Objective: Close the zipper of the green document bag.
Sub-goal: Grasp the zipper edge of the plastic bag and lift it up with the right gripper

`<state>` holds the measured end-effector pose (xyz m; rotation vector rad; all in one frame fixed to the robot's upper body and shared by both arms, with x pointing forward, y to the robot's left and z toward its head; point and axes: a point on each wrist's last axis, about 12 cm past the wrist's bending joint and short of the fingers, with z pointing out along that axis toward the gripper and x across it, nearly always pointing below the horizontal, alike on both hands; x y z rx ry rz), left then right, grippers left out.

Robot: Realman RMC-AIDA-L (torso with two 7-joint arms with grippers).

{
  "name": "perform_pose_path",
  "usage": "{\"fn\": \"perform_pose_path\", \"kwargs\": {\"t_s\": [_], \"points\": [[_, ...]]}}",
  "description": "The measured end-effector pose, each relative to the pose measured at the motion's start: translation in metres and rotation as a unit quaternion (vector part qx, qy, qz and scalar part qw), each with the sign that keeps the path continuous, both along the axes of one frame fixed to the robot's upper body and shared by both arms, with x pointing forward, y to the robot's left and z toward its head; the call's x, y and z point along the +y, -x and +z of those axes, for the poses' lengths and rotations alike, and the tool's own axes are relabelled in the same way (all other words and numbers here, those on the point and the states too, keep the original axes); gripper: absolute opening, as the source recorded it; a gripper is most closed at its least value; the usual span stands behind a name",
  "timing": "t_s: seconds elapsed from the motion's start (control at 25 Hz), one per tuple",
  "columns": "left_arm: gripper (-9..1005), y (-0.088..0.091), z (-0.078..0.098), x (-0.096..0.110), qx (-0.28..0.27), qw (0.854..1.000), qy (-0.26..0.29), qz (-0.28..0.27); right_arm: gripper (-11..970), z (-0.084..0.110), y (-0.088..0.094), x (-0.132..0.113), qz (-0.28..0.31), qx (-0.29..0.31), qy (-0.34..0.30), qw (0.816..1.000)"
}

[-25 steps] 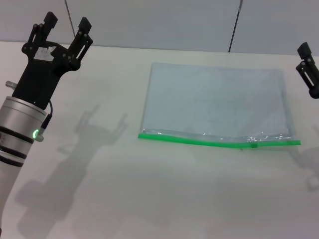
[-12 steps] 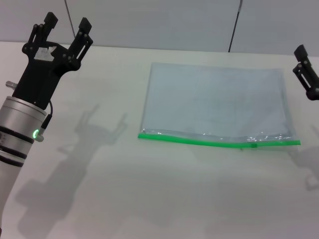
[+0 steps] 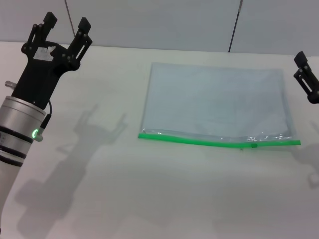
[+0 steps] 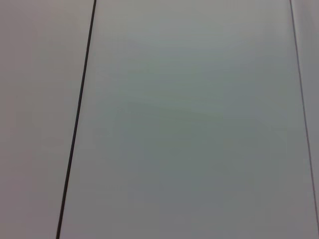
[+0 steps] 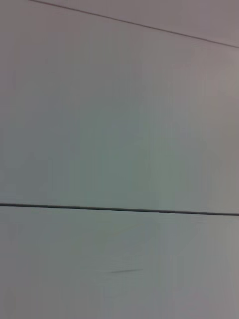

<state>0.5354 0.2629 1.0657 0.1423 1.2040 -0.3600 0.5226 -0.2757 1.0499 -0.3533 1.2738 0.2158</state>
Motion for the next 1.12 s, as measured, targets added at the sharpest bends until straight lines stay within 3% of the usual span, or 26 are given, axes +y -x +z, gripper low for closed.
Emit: {"fn": "perform_pose_path", "kwargs": {"t_s": [0.32,0.56,0.88,1.12], "points": [[816,0.000,0.000,0.000,0.000,1.000,0.000,0.000,786,-0.003,0.002,-0.011,-0.011,0.001,0.032,0.999],[817,0.001,-0.001,0.002,0.001,1.000,0.001,0.005,785,-0.013,0.017,-0.019,-0.056,-0.024,0.144,0.988],[816,0.001,-0.001,0.005,0.001,1.000,0.000,0.010,785,-0.030,0.035,-0.019,-0.106,-0.042,0.301,0.947],[816,0.001,-0.001,0.005,0.000,1.000,0.000,0.012,785,-0.050,0.038,-0.018,-0.128,0.003,0.406,0.905]]}}
